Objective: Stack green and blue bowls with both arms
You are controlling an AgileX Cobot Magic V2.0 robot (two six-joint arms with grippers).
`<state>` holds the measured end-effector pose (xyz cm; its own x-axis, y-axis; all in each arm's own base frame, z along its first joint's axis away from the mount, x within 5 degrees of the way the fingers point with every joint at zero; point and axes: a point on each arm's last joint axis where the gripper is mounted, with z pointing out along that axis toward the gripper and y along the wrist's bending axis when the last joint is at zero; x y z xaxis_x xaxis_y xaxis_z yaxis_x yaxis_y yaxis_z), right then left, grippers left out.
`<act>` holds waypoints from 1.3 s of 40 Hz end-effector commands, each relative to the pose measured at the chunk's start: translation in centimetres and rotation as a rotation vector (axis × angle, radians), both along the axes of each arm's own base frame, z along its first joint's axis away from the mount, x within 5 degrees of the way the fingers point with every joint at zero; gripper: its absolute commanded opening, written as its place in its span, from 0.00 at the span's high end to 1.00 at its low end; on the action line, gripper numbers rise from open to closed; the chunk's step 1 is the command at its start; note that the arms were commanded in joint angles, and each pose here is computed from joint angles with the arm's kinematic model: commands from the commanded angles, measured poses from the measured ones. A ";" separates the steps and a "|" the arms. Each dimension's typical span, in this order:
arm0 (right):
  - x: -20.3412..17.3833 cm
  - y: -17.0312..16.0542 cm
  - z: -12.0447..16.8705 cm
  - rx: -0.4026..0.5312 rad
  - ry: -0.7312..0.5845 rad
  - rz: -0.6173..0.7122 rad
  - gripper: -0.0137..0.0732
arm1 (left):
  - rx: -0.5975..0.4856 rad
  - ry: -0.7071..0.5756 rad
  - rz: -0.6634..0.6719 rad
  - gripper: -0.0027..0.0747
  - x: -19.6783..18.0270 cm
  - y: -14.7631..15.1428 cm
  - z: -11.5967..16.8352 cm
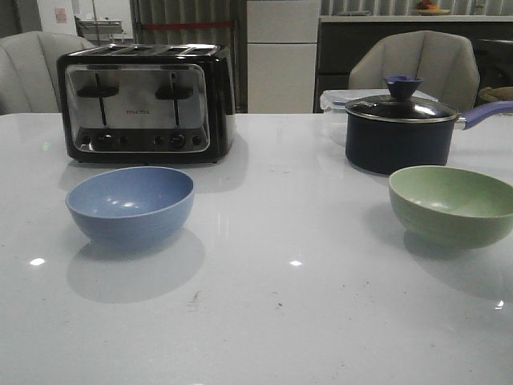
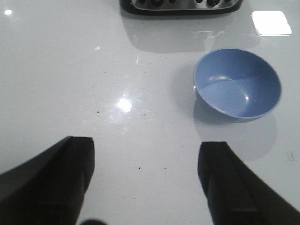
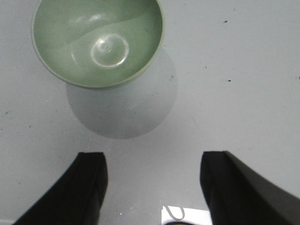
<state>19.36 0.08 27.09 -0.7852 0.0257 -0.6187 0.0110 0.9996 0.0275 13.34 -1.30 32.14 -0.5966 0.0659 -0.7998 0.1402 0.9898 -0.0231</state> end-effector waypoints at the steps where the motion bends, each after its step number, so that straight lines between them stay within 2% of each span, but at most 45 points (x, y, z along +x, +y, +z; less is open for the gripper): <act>1: 2.3 -0.3 1.6 0.017 -0.091 -0.030 0.21 | -0.029 -0.108 -0.045 0.26 0.4 -0.7 1.6; 15: 10.0 -1.3 0.0 0.050 0.081 -0.067 0.21 | 0.002 -0.094 -0.270 0.26 0.1 -3.6 1.3; 27: 15.7 -1.4 -3.2 0.072 0.217 -0.051 0.21 | 0.004 -0.072 -0.305 0.26 0.3 -4.1 1.0; 32: 17.3 -1.3 -4.2 0.089 0.257 -0.028 0.29 | 0.004 -0.072 -0.305 0.26 0.3 -4.1 1.0; 39: 18.4 -1.3 -5.0 0.094 0.314 -0.023 0.52 | 0.004 -0.072 -0.305 0.26 0.3 -4.1 1.0; 44: 18.4 -1.3 -5.0 0.083 0.320 -0.020 0.63 | 0.004 -0.070 -0.305 0.26 0.3 -4.1 1.0; 48: 18.3 -1.4 -4.7 0.076 0.325 -0.015 0.71 | 0.004 -0.070 -0.305 0.26 0.3 -4.1 1.0; 52: 17.9 -1.0 -3.1 0.063 0.283 0.012 0.78 | 0.004 -0.070 -0.305 0.26 0.3 -4.1 1.0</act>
